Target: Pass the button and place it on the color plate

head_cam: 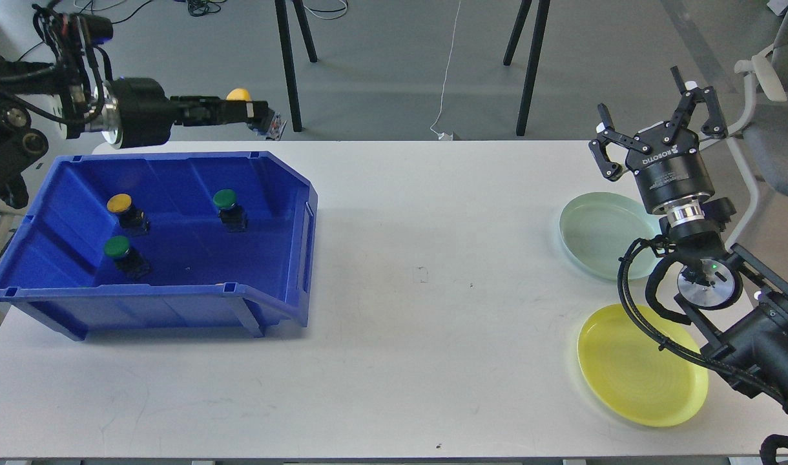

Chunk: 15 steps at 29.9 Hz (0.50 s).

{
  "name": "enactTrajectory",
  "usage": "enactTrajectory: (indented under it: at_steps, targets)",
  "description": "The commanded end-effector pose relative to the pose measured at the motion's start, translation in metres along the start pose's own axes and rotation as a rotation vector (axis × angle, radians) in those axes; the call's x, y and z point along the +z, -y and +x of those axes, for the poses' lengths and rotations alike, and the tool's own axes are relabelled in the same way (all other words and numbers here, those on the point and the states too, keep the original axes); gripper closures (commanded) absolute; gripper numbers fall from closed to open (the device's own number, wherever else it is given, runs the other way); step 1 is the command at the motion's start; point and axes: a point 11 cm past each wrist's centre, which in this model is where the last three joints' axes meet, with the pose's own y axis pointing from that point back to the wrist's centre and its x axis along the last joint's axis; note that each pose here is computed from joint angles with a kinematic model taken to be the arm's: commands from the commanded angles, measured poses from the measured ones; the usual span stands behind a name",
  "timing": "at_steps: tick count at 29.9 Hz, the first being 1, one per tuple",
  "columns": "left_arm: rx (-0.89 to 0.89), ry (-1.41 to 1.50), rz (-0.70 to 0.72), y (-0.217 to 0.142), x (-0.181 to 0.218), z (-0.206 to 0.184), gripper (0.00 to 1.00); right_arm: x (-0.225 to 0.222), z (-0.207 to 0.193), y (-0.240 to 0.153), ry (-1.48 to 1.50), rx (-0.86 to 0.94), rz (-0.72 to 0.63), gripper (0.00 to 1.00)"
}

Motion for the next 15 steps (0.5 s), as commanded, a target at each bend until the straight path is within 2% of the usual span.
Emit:
enactTrajectory:
  at_steps: [1, 3, 6, 12, 15]
  targets:
    - [0.038, -0.274, -0.219, 0.026, 0.028, -0.025, 0.90, -0.006, 0.005, -0.013, -0.110, -0.032, -0.072, 0.01]
    - [0.038, -0.420, -0.289, 0.045, 0.030, -0.047, 0.90, 0.019, -0.001, -0.032, -0.215, -0.105, -0.195, 0.01]
    - [0.003, -0.518, -0.313, 0.066, 0.026, -0.082, 0.90, 0.047, -0.028, -0.051, -0.331, -0.240, -0.302, 0.01]
    - [-0.025, -0.637, -0.334, 0.080, 0.023, -0.119, 0.89, 0.070, -0.086, -0.049, -0.439, -0.366, -0.287, 0.01]
    - [-0.036, -0.677, -0.347, 0.087, 0.025, -0.132, 0.89, 0.102, -0.110, -0.043, -0.409, -0.415, -0.315, 0.01]
